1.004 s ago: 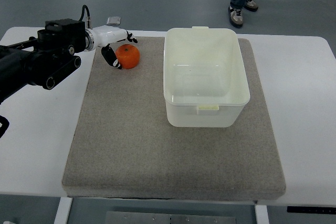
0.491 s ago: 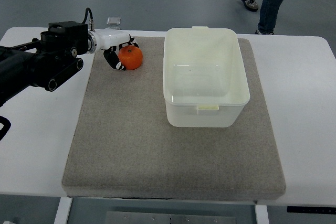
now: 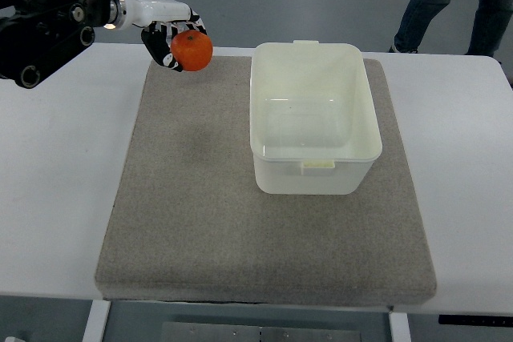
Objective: Put orange in box with left hand
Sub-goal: 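Lift the orange with the left hand and carry it toward the box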
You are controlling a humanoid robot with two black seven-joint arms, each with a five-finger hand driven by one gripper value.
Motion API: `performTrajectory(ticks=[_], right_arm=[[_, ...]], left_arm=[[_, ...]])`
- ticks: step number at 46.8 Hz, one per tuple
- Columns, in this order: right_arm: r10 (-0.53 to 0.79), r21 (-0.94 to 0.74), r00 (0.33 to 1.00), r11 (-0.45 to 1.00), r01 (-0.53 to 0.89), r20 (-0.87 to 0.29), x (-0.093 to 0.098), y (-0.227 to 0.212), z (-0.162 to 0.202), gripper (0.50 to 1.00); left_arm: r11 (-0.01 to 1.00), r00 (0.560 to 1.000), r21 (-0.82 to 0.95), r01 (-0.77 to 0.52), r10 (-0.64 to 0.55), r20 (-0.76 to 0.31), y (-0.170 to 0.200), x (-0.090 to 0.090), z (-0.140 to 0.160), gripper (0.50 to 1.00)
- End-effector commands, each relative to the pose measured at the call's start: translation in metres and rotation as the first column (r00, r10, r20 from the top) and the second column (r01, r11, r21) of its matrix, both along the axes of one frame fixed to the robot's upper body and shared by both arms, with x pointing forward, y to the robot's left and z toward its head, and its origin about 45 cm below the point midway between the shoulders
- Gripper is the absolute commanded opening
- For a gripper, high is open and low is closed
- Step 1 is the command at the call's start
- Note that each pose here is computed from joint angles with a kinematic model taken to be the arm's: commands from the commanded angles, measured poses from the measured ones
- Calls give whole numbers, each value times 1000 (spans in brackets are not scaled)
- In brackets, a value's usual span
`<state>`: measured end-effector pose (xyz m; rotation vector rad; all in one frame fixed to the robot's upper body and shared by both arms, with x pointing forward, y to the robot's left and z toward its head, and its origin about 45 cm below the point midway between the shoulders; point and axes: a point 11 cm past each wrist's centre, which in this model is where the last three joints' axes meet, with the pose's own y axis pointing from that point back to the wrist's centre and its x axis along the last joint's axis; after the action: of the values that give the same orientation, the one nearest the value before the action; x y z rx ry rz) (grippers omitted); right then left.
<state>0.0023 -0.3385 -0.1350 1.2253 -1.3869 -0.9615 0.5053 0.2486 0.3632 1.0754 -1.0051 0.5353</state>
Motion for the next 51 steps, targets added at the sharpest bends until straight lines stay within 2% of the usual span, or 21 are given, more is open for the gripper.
performTrajectory(ticks=[1,8,15,31,39,51], right_arm=[[0,0,1000,1000,0,0,0,0,0,926],[0,0,1000,1000,0,0,0,0,0,926],[0,0,1000,1000,0,0,0,0,0,926],[1,0,1000,1000,-1,0,0,0,0,926],[0,0,1000,1000,0,0,0,0,0,926],[0,0,1000,1000,0,0,0,0,0,926]], left_arm=[[999,999,-14,36,-36,34,-5,-6,21,500],[998,996,-17,68,-67,63,-3,-16,52,500],[993,990,-32,117,-113,87,-10,-29,68,500],[961,958,-31,275,-271,98,-52,-60,71,500],[944,941,-32,327,-322,108,-76,-64,75,500],[916,913,-26,400,-396,98,-120,-68,64,500]])
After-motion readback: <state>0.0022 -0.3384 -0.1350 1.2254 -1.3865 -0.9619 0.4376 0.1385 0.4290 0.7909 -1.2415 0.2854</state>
